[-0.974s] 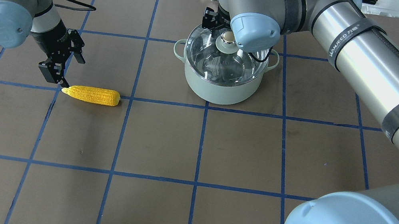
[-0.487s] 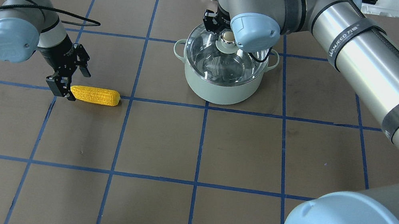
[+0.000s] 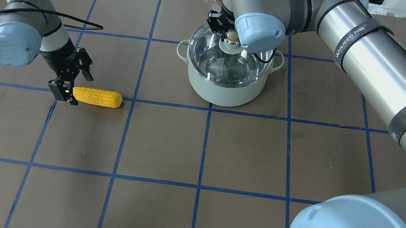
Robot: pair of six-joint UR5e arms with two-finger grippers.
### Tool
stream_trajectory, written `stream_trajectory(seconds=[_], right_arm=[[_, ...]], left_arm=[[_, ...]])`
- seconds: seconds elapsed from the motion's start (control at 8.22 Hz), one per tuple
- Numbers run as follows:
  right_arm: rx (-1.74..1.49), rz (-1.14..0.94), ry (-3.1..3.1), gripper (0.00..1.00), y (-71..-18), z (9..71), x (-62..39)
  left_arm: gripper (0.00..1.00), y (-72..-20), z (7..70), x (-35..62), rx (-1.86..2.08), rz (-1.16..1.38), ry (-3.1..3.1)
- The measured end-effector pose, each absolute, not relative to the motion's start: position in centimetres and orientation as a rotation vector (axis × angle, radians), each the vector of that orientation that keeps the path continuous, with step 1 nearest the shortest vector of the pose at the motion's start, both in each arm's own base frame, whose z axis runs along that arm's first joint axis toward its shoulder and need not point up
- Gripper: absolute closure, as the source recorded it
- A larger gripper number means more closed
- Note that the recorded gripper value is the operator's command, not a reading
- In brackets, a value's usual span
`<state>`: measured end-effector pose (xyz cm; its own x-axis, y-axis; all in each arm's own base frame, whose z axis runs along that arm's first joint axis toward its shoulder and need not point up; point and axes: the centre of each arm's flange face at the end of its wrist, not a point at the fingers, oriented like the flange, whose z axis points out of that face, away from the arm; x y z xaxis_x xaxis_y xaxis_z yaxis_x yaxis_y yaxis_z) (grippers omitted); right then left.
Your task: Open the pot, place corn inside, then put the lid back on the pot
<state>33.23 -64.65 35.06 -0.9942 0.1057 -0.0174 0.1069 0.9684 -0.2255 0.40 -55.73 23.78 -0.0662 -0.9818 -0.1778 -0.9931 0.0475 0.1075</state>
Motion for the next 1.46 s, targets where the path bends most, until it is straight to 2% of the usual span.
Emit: stream_trajectory(seconds=[0.24, 0.49, 0.85, 1.1, 1.46], right_arm=[[0.146, -0.402, 3.096, 0.72, -64.3, 37.3, 33.0], [0.132, -0.431, 3.063, 0.74, -62.8, 42.0, 31.3], [0.082, -0.333, 3.093, 0.74, -57.7, 49.0, 24.2], [0.058, -0.287, 3.124, 0.78, -53.3, 52.4, 20.2], [0.016, -0.196, 3.138, 0.79, -50.4, 54.0, 17.8]], left_arm=[[0.00, -56.2, 22.6, 0.5, -2.135, 0.310, 2.204], [0.00, -56.4, 22.2, 0.5, -2.145, 0.305, 2.201], [0.00, -56.4, 21.0, 0.5, -2.151, 0.304, 2.205], [0.00, -56.4, 19.5, 0.5, -2.159, 0.287, 2.211], [0.00, -56.2, 18.8, 0.3, -2.160, 0.284, 2.211]])
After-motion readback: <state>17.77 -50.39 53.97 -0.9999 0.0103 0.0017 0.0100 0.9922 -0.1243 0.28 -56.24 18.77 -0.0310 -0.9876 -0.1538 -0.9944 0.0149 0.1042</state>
